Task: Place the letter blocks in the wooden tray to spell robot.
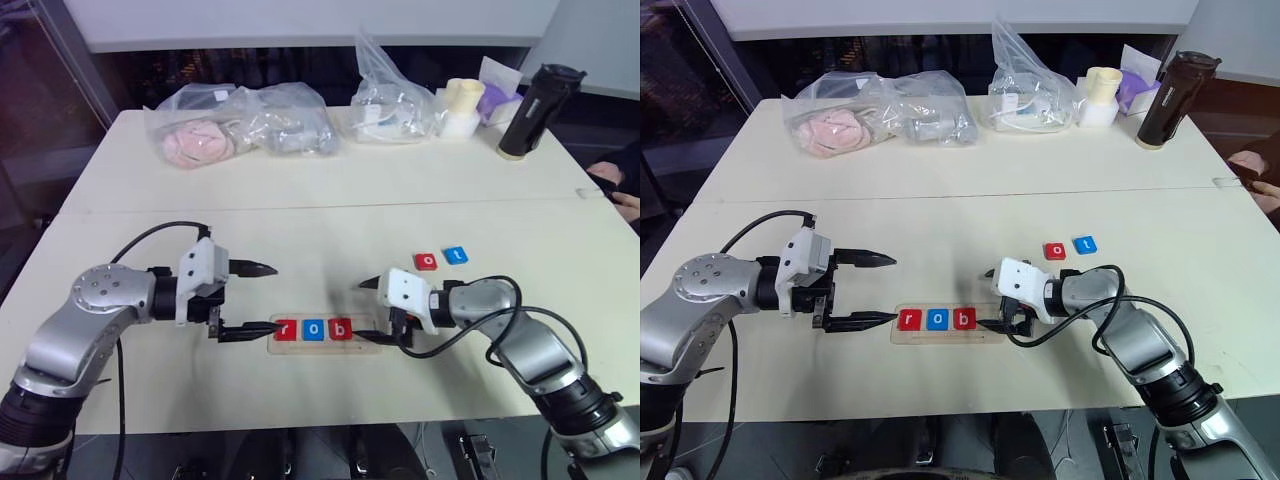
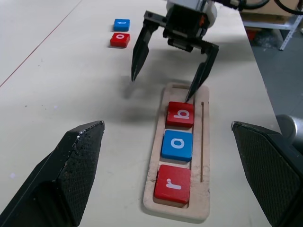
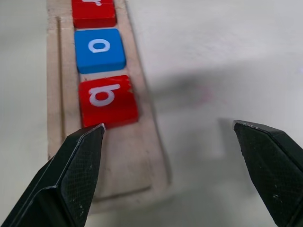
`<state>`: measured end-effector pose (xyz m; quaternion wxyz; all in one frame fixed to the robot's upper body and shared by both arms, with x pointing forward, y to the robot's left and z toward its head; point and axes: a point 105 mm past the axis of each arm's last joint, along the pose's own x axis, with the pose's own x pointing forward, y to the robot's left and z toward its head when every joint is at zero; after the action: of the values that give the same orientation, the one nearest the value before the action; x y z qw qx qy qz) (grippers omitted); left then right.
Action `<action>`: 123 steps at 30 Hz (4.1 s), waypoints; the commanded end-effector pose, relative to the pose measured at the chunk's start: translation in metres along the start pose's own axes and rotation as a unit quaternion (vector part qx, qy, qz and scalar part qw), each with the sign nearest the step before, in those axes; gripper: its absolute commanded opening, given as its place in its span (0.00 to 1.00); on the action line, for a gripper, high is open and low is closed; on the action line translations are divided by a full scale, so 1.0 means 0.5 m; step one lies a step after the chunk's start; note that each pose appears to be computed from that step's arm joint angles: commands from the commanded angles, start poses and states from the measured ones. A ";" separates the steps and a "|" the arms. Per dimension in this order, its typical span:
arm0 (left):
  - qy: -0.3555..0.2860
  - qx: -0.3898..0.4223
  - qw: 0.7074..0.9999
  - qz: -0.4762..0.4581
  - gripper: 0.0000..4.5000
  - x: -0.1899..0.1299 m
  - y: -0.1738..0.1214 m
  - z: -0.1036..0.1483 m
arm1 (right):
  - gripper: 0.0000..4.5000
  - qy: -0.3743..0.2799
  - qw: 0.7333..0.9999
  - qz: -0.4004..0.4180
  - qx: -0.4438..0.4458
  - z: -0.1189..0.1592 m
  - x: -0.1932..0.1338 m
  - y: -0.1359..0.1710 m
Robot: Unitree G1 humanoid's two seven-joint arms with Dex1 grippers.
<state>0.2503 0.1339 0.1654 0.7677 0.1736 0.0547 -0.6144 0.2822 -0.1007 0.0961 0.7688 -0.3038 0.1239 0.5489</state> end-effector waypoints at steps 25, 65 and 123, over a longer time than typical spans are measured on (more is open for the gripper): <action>-0.009 0.014 1.000 0.007 1.00 0.002 -0.005 0.024 | 0.99 0.002 1.000 -0.002 -0.026 0.023 -0.011 -0.019; -0.007 0.028 1.000 -0.002 1.00 0.012 -0.006 0.015 | 0.99 0.032 0.805 -0.458 0.376 -0.104 -0.083 -0.159; -0.021 0.038 0.998 -0.034 1.00 0.039 -0.001 0.011 | 1.00 0.109 0.985 -0.053 0.122 -0.073 -0.297 0.015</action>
<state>0.2566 0.1187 0.1583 0.7466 0.1779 0.0384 -0.6399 0.2254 -0.2247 0.1339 0.8248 -0.2625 0.2714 0.4209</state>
